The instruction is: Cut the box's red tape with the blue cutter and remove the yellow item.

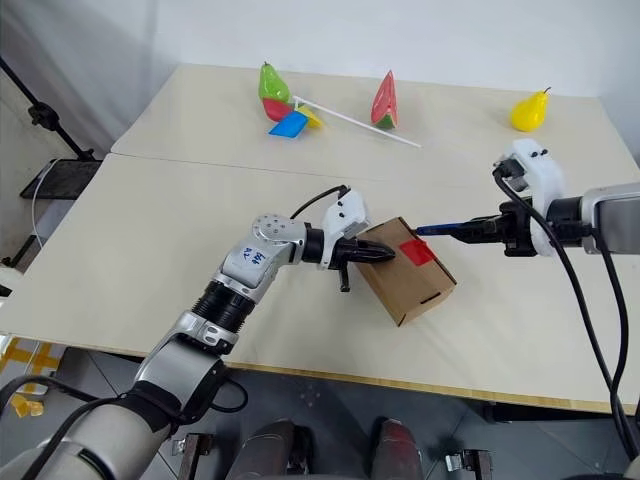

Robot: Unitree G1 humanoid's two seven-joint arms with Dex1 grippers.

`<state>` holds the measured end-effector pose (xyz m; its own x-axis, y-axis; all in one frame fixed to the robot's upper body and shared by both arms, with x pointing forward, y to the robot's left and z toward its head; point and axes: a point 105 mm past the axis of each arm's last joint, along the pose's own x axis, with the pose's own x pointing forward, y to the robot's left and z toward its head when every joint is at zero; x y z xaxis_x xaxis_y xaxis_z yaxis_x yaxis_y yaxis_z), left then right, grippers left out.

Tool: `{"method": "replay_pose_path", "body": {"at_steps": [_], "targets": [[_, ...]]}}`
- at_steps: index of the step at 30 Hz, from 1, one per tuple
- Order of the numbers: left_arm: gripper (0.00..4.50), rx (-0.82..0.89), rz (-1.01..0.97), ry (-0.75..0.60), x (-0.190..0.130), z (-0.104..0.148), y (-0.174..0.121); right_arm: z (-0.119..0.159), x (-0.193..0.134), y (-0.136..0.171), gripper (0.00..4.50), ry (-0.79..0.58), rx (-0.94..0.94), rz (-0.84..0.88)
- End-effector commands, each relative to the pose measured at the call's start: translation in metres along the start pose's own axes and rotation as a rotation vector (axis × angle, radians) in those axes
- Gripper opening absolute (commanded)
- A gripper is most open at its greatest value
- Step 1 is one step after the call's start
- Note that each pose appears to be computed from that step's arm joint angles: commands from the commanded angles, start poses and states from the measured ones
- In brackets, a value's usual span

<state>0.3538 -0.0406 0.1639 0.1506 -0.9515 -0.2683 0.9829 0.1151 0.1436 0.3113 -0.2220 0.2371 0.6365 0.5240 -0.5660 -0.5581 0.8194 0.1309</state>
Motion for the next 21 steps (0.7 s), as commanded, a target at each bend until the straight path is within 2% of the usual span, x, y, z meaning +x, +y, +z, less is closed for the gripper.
{"method": "replay_pose_path", "body": {"at_steps": [1, 4, 9, 13, 21], "targets": [[0.00, -0.017, -0.010, 0.011, 0.003, -0.005, -0.005, 0.004, -0.007, 0.001, 0.17, -0.021, -0.021, -0.010], [0.00, -0.018, -0.004, 0.031, 0.003, -0.008, -0.004, -0.004, -0.008, 0.002, 0.17, 0.032, -0.025, -0.009], [0.00, -0.022, 0.007, 0.152, 0.007, -0.026, -0.005, -0.012, -0.011, 0.009, 0.17, 0.148, -0.025, 0.015], [0.00, -0.057, -0.051, 0.269, 0.017, -0.052, -0.018, -0.004, -0.010, 0.012, 0.17, 0.227, -0.004, 0.022], [0.00, -0.080, -0.096, 0.348, 0.022, -0.079, -0.033, 0.019, -0.002, 0.009, 0.17, 0.281, 0.063, 0.020]]}}
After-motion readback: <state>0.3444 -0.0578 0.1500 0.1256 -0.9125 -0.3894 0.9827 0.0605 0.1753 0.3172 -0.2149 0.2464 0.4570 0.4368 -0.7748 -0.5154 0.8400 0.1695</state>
